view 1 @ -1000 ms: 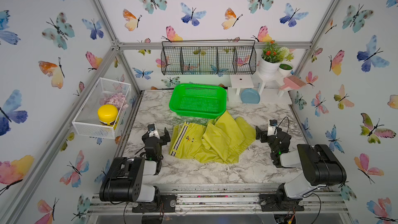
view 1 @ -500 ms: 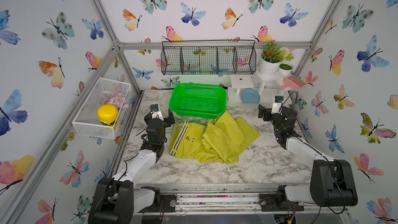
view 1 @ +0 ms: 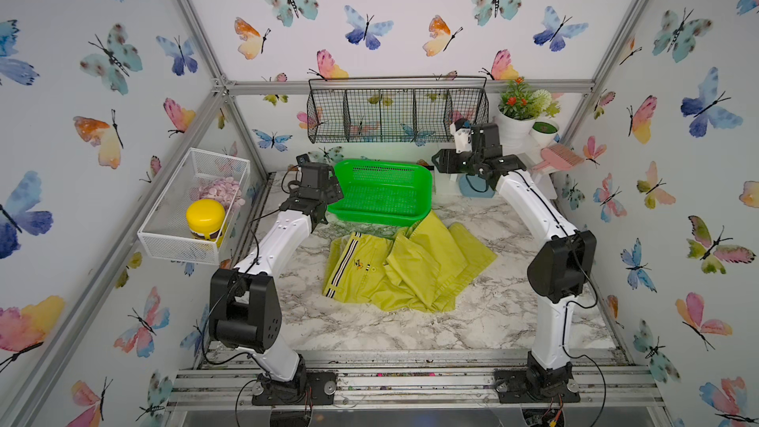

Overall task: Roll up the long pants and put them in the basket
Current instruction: Adjust the bin at the center of the board.

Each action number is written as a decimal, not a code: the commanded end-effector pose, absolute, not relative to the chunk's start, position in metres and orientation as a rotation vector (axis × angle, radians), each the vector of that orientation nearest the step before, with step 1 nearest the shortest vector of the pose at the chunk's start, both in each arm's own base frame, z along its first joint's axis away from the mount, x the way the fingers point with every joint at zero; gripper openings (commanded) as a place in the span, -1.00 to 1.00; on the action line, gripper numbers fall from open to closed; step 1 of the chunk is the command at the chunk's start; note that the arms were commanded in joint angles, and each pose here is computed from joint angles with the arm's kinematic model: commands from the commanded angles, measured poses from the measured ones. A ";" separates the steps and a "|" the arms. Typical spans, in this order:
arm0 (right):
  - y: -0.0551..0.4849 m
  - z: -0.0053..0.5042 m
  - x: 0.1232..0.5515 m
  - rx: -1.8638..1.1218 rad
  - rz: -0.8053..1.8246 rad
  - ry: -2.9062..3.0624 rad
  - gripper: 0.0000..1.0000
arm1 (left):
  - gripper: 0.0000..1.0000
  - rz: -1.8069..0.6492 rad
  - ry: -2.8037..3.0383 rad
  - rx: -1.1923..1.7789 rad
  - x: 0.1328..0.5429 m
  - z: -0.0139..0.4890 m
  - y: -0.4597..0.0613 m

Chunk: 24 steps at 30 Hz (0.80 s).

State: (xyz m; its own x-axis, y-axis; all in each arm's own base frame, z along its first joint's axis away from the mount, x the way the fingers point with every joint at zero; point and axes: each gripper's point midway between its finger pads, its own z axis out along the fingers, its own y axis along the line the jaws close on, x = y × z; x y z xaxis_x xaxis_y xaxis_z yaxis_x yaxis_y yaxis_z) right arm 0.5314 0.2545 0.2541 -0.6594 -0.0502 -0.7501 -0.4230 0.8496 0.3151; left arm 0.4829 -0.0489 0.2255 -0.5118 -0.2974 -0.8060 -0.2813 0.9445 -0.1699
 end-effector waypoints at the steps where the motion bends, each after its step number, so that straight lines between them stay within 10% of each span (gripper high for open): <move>1: 0.275 0.224 0.480 -0.466 0.657 2.413 0.30 | 0.86 -0.115 2.156 -0.447 0.481 0.237 -0.057; 13: 0.353 0.142 0.379 -1.052 0.458 2.567 0.38 | 0.90 -0.115 2.278 -0.410 0.464 0.202 -0.062; 24: 0.358 0.101 0.435 -1.131 -0.005 2.453 0.41 | 0.94 -0.127 2.335 -0.359 0.432 0.188 -0.062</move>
